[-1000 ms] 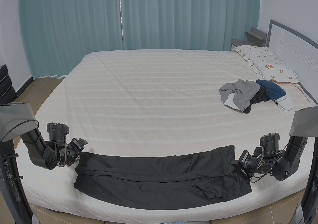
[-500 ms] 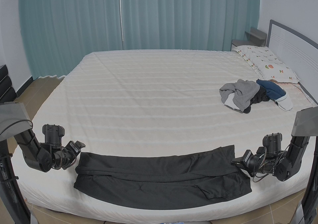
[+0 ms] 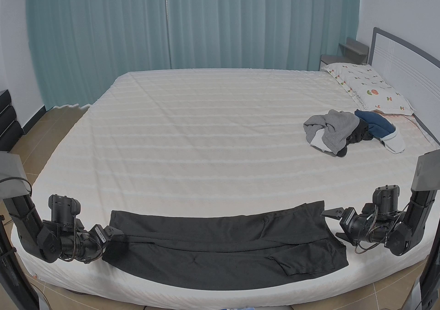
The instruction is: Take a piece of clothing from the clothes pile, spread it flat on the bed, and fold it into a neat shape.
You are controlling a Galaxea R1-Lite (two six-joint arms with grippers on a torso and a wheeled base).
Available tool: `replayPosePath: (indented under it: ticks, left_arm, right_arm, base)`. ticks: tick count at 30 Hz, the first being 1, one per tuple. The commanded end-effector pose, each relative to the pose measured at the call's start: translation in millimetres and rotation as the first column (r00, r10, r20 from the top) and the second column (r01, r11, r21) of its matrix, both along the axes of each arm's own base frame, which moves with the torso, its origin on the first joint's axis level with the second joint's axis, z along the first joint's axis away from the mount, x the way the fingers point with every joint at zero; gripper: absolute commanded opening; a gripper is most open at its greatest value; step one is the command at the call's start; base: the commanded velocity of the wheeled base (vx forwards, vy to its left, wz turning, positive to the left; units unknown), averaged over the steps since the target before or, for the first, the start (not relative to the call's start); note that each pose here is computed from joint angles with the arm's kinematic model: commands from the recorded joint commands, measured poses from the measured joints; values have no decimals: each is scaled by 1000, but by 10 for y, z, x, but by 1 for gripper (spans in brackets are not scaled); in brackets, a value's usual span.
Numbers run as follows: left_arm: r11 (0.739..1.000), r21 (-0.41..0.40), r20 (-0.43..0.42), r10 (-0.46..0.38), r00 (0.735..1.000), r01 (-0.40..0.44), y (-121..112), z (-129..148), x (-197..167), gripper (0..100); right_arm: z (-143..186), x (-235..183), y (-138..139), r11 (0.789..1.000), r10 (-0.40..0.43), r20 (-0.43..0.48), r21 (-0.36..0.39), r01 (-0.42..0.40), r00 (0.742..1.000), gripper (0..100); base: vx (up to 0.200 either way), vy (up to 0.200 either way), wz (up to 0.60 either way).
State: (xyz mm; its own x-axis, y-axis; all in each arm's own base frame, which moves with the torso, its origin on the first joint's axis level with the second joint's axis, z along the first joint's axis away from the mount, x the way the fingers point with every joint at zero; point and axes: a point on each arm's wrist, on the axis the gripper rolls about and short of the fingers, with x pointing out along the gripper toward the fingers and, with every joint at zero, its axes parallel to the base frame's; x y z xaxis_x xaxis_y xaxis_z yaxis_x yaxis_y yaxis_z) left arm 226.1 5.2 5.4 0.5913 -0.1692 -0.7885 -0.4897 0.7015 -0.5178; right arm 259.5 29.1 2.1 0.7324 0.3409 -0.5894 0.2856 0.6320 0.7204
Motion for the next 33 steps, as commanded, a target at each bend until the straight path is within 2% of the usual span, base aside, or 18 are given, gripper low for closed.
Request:
replayPosePath:
  ticks: [1, 4, 9, 10, 15, 21, 27, 33]
  left_arm:
    - [1000, -2, -11, -1, 1000, 1, -6, 12, -86, 100]
    - [1000, 0, -20, -15, 1000, 15, -36, -15, -109, 100]
    - [1000, 7, 12, -14, 1000, 14, -34, -62, -54, 100]
    - [1000, 14, 8, -16, 1000, 16, -32, -98, -48, 0]
    - [999, 32, -11, -12, 1000, 12, -31, -194, -130, 0]
    - [984, 161, -31, -76, 997, 81, -6, -202, -306, 0]
    - [978, 203, -32, -52, 998, 58, 4, -196, -314, 0]
    - [972, 225, -46, -61, 997, 70, 4, -206, -343, 0]
  right_arm:
    - [30, -19, -6, 1000, -1, 6, 2, 1, 1000, 100]
    - [26, -19, -6, 1000, -1, 5, 2, 1, 1000, 100]
    - [28, -23, -7, 1000, -1, 5, 2, 1, 1000, 100]
    - [28, -23, -7, 1000, -2, 5, 1, 2, 1000, 100]
    - [33, -22, -7, 1000, -2, 8, 1, 2, 1000, 100]
    - [32, -26, -3, 1000, 0, 6, 1, 0, 1000, 100]
    - [46, -30, -8, 1000, -2, 11, 1, 2, 1000, 100]
    - [56, -34, -8, 1000, -2, 14, 2, 2, 1000, 100]
  base:
    - [0, 0, 0]
    - [0, 0, 0]
    - [0, 0, 0]
    - [0, 0, 0]
    - [0, 0, 0]
    - [0, 0, 0]
    - [0, 0, 0]
    - [0, 0, 0]
